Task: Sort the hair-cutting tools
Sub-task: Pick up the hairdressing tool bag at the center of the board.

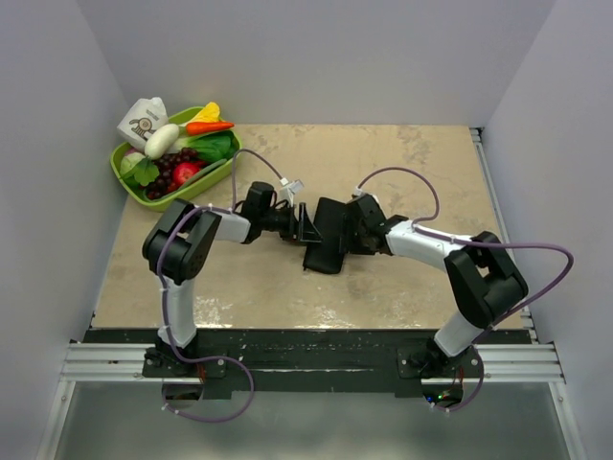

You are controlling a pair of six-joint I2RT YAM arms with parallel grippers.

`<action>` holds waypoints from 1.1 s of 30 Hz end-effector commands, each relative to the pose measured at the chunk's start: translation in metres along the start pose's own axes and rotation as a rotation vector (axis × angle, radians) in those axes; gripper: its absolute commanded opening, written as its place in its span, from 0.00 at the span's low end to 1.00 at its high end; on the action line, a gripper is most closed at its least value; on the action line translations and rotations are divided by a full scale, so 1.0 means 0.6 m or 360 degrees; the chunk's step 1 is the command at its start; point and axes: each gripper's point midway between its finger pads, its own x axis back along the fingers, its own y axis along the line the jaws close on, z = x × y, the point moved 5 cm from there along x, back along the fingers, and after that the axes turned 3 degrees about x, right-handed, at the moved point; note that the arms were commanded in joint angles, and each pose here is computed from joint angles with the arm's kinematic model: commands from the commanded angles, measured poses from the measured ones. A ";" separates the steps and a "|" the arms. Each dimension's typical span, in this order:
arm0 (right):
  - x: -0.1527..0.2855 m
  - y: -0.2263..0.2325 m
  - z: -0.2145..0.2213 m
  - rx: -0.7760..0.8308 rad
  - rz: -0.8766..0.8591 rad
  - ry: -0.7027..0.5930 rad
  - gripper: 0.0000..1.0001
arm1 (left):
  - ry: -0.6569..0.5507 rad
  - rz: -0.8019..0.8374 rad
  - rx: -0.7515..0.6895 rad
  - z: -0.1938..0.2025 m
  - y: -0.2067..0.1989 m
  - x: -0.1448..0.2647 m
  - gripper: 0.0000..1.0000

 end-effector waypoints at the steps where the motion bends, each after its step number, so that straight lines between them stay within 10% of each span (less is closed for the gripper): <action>1: 0.000 -0.074 0.123 0.0086 0.0274 0.0446 0.50 | 0.0186 -0.0067 0.0165 0.086 0.054 -0.028 0.67; 18: 0.012 -0.087 0.142 0.0076 0.0283 0.0475 0.50 | 0.0375 0.0007 0.0151 0.115 0.055 -0.089 0.66; 33: 0.018 -0.088 0.144 0.0056 0.0270 0.0460 0.50 | 0.0455 0.0136 0.0158 0.121 0.043 -0.096 0.24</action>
